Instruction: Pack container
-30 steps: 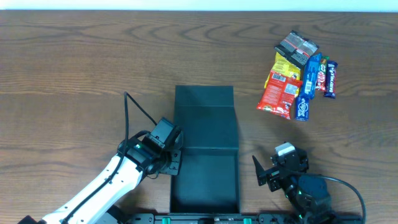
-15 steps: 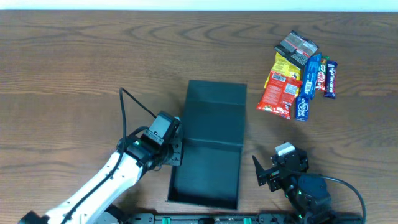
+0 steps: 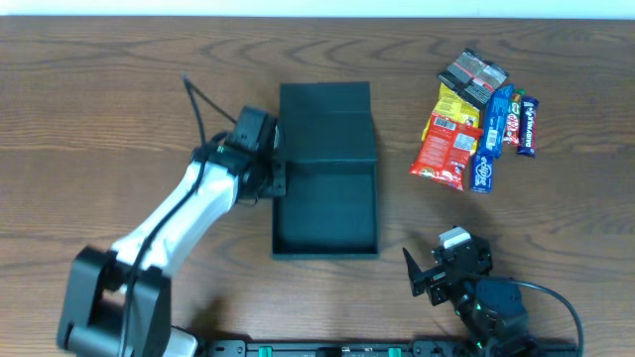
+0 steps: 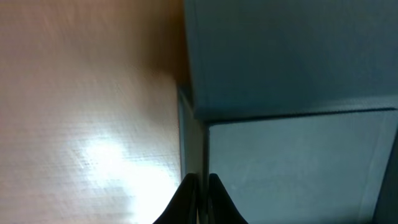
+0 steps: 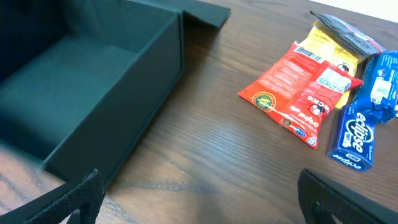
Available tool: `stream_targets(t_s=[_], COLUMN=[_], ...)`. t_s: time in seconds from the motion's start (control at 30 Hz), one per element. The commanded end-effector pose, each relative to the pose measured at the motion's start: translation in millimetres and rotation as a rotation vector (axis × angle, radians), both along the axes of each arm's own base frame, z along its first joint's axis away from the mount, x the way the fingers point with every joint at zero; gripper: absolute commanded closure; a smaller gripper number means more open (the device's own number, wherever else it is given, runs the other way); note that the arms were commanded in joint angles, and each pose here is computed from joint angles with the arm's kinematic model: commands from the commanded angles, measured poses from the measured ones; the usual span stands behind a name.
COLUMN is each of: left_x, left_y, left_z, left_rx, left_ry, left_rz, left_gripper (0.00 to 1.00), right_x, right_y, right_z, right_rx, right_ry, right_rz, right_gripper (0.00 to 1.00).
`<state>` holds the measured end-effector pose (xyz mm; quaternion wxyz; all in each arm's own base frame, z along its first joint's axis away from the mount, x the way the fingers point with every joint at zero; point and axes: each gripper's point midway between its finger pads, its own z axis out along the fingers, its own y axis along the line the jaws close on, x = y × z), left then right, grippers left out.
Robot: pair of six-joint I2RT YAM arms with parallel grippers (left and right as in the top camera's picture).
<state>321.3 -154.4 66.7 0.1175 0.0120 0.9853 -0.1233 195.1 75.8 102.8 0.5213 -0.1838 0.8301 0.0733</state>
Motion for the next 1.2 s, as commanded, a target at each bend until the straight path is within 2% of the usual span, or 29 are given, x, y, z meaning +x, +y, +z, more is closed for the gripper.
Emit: stream_targets(t_s=[0.0,0.13,0.23,0.4,0.67,1.17], left_x=[35.2,71.7,93.9,114.7,117.0,112.7], left_y=[4.1,5.0,9.1,4.3,-5.9,-16.2], left_z=[10.1,19.1,20.9,15.8,-8.1,-1.9], left_rx=[0.058,0.08,0.08,0.052,0.004,-0.074], left_ry=[-0.056,-0.079,-0.068,-0.042,0.03,0.079], left_rz=[-0.04,-0.083,-0.057,-0.042,-0.021,0.05], left_gripper=[0.95,0.94,0.94,0.94,0.94,0.94], right_x=[0.7,0.7,0.7,0.7,0.7,0.7], right_y=[-2.1,-2.1,-2.1,-2.1,-2.1,-2.1], right_z=[-2.2,-2.2,-2.1,-2.2,-2.2,-2.2], right_rx=[-0.003,-0.003,-0.003,-0.003,-0.003,-0.003], right_ry=[0.0,0.0,0.0,0.0,0.0,0.0], right_rz=[-0.011,-0.01,-0.01,-0.01,-0.011,-0.011], right_gripper=[0.01,0.01,0.01,0.01,0.01,0.01])
